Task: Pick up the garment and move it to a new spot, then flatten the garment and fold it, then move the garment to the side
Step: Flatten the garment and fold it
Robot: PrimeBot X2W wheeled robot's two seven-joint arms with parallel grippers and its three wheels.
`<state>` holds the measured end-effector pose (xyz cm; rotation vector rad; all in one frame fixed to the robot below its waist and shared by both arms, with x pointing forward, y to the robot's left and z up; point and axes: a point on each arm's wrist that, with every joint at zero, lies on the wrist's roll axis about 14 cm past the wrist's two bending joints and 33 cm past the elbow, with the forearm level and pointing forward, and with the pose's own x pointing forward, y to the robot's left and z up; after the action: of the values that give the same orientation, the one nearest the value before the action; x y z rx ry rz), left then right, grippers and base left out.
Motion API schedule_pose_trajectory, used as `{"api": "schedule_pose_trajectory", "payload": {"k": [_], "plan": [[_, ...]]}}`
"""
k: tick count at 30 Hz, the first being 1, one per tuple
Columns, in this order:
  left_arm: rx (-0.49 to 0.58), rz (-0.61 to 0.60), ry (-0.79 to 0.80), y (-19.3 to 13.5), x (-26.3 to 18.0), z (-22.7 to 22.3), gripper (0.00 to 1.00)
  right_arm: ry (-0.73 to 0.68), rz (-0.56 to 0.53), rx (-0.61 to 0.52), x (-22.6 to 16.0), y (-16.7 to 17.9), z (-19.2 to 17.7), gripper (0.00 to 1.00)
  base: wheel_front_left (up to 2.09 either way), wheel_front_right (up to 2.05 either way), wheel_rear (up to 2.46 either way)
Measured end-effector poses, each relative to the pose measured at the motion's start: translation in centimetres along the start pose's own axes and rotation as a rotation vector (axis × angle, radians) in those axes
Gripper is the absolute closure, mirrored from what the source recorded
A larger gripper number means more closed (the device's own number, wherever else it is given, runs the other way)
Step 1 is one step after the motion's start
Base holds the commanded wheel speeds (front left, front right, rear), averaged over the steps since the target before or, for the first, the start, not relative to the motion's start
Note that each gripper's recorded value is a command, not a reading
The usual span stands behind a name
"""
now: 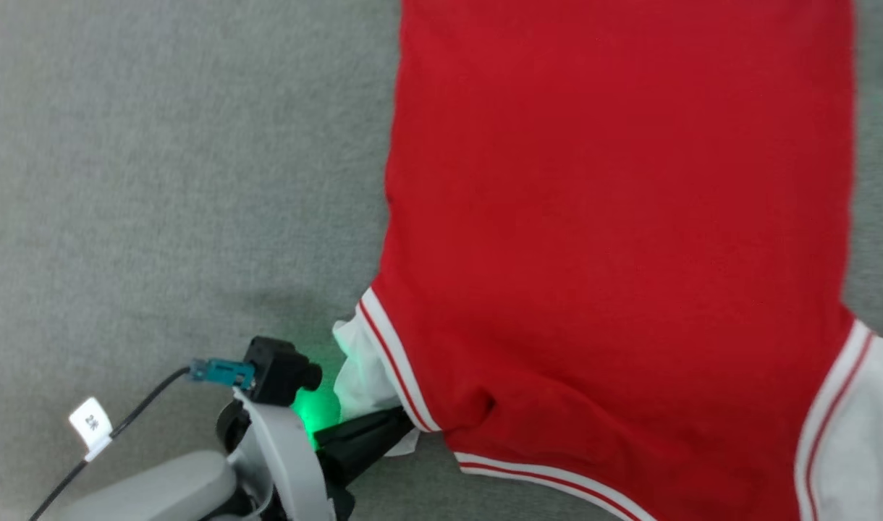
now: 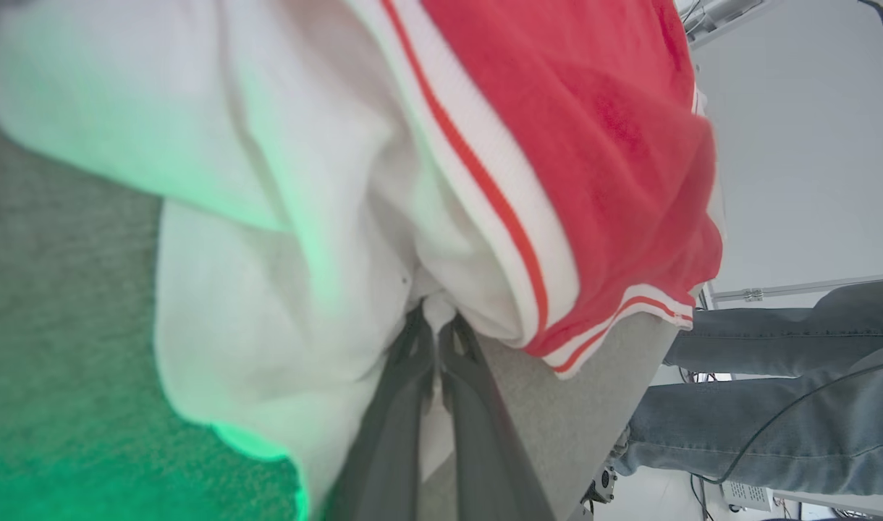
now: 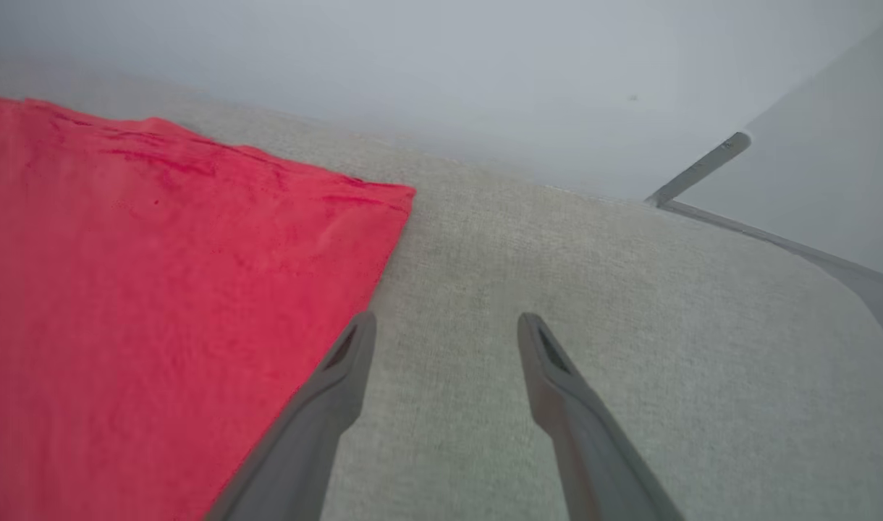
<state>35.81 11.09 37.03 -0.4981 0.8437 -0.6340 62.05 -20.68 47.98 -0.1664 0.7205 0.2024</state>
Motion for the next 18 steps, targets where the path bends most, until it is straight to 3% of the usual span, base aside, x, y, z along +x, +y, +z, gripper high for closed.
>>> {"api": "schedule_pose_trajectory", "payload": {"k": [4,9,16,17,18], "plan": [[-0.017,0.002,0.002,0.5,0.4,-0.1,1.00,0.144,-0.035,0.007,4.1,-0.2,-1.3,0.00,0.00,0.00,0.00],[-0.047,0.010,0.000,1.0,0.6,-0.4,1.00,0.270,0.030,0.030,8.4,3.0,-3.6,0.00,0.00,0.00,0.00],[-0.078,0.024,0.000,1.7,0.9,-0.8,1.00,0.316,0.067,0.050,11.3,4.5,-4.4,0.00,0.00,0.00,0.00],[-0.080,0.025,0.001,1.8,0.9,-0.8,1.00,0.318,0.068,0.047,11.5,4.5,-4.4,0.24,0.00,0.00,0.00],[-0.080,0.025,0.000,1.8,0.9,-0.8,1.00,0.309,0.069,0.045,11.6,4.6,-4.3,0.54,0.00,0.00,0.00]]}}
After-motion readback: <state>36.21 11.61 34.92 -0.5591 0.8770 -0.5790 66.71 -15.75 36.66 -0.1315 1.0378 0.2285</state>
